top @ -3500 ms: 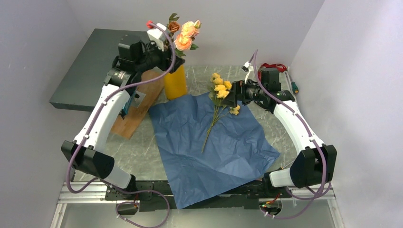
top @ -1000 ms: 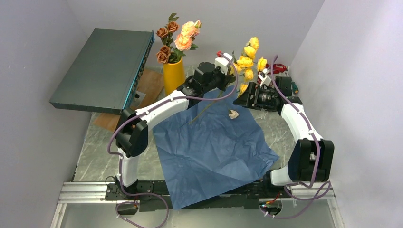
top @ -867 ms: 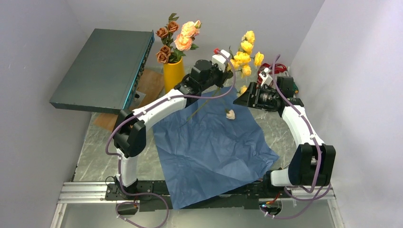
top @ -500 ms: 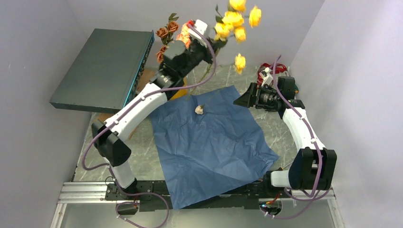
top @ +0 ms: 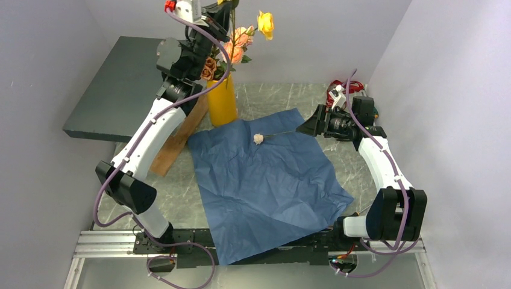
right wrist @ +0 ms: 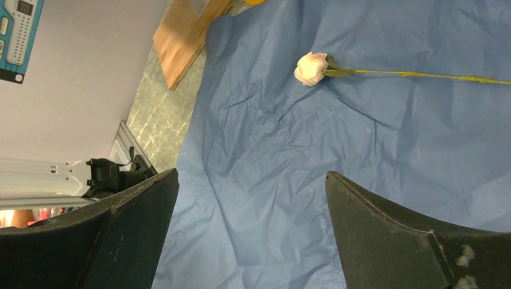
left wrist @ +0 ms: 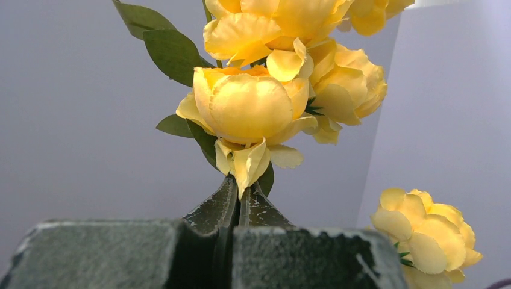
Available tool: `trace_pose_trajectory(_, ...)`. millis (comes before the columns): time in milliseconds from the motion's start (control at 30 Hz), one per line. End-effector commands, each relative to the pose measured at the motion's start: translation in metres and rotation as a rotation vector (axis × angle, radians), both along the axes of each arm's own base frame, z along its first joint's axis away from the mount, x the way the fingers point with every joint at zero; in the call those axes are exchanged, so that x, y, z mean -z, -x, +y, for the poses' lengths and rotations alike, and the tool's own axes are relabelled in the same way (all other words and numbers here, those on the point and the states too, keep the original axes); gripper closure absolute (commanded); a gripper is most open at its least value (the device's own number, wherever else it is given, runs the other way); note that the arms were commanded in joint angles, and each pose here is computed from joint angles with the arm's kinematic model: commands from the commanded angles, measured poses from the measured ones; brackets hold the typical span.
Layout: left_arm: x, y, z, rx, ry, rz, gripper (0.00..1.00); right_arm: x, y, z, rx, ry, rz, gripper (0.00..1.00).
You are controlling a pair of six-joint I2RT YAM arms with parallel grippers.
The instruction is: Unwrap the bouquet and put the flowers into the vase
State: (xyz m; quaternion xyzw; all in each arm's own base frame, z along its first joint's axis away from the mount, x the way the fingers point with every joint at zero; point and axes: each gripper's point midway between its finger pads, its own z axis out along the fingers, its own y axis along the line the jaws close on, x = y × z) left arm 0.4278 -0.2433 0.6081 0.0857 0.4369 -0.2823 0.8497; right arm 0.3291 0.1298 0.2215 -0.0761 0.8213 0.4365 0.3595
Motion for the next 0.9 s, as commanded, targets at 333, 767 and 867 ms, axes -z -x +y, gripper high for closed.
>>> trace_pose_trajectory(333, -0.043, -0.009, 0.058, -0.101, 0.116, -0.216, 1.00, -0.015, -0.004, 0.001, -0.024, 0.008, -0.082, 0.05)
trace_pose_trajectory(767, 0.020, -0.052, 0.052, -0.098, 0.082, -0.107, 1.00, -0.015, -0.006, 0.000, -0.031, 0.027, -0.077, 0.05)
trace_pose_trajectory(867, 0.040, -0.055, 0.057, -0.114, 0.067, -0.058, 1.00, -0.014, -0.006, -0.001, -0.034, 0.037, -0.079, 0.05)
